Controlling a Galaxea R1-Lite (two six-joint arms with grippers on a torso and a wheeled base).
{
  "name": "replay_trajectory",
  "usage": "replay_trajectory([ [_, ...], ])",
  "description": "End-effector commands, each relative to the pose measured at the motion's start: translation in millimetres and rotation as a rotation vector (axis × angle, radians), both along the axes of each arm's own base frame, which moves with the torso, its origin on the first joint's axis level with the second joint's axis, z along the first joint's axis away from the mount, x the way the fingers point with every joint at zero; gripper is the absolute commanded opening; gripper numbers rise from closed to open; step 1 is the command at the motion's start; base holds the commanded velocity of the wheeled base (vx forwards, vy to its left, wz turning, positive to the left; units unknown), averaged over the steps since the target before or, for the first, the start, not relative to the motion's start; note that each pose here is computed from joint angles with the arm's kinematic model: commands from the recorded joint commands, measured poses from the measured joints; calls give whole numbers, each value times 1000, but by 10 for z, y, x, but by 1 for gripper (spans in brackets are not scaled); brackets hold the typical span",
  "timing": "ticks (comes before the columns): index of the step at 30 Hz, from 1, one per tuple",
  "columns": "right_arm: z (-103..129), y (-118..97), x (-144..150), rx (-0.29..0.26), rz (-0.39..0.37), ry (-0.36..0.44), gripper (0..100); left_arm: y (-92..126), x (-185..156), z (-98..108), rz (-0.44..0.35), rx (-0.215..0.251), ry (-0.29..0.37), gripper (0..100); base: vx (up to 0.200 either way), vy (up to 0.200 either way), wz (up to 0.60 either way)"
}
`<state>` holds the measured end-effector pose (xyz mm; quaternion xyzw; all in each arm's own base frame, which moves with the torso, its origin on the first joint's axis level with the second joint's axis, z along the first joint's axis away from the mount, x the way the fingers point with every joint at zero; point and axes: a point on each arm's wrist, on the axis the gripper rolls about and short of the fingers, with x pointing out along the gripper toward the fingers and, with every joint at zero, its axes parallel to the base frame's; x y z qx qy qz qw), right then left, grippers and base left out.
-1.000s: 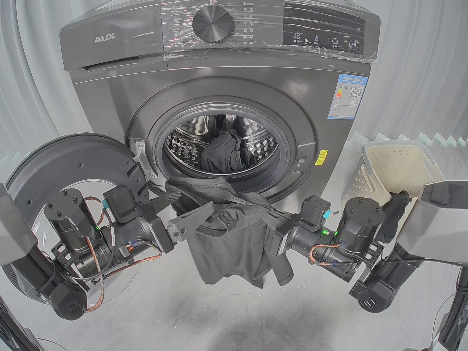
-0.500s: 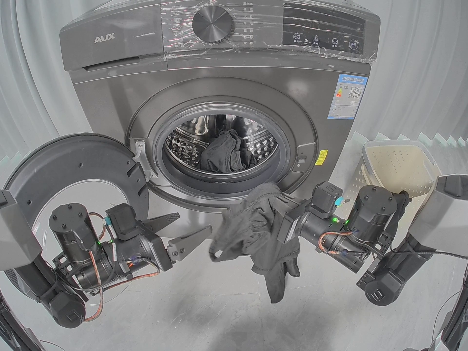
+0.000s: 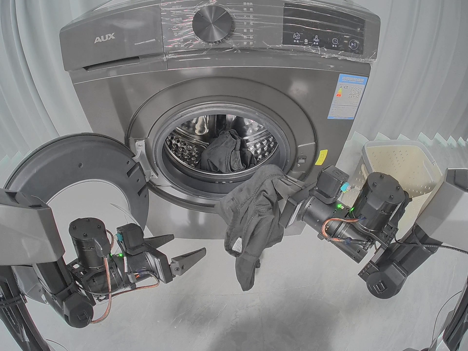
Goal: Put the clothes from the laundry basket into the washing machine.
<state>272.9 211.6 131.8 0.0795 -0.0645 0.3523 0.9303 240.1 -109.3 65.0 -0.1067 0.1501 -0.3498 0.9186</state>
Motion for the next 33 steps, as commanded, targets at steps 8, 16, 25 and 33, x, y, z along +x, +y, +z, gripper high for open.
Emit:
replay_trajectory([
  [8,164,26,-85,30,27,-40,0,-70,206,-242,-7,82,-11,100,0,0,0],
  [16,210,54,-140,37,42,-48,0,-158,371,-245,25,90,-67,100,0,0,0],
  [25,260,110,-215,47,64,-56,0,-351,520,-312,-25,142,-157,100,0,0,0],
  [33,298,137,-270,52,79,-61,0,-437,687,-397,-19,169,-206,100,0,0,0],
])
